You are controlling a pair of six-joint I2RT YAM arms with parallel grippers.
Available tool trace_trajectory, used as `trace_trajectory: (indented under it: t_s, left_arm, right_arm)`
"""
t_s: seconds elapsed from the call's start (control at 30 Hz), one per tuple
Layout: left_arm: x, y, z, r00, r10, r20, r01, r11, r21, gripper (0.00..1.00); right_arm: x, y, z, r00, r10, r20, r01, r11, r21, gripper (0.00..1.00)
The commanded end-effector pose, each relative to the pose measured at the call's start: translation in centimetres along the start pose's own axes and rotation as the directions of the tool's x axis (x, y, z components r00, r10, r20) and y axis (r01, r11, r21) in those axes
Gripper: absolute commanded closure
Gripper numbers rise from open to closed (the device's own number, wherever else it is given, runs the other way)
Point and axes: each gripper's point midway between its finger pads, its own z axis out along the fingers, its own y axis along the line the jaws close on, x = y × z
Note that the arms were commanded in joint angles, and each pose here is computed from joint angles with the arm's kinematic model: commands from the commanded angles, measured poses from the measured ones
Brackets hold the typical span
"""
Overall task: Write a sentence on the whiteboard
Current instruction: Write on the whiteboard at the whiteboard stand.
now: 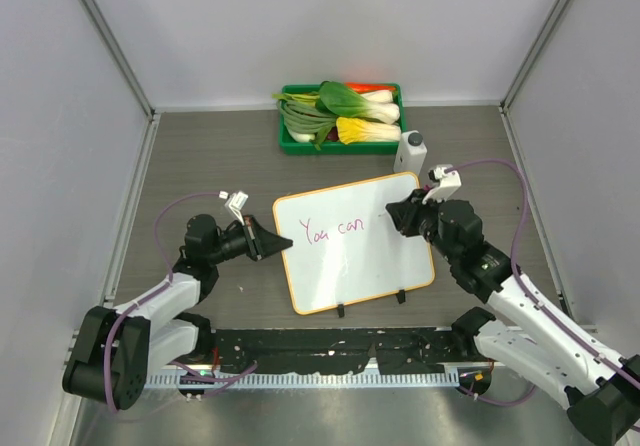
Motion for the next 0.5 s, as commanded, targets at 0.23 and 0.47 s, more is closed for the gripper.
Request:
trace_trajectory:
  t_s: [0.23, 0.47]
  left_arm:
    - [-0.1, 2.2, 0.1, 0.998, 0.06, 0.01, -0.059, 0.995, -0.082, 1.0]
    - [0.0, 2.2, 0.2, 0.998, 0.056, 0.004, -0.056, 0.995, -0.078, 1.0]
  right_arm:
    - [-0.4, 1.2, 1.7, 1.0, -0.003, 0.012, 0.003, 0.999, -0.045, 0.99]
    - [-0.2, 1.3, 2.5, 1.0, 0.012, 0.015, -0.011, 0.999, -0.047, 0.99]
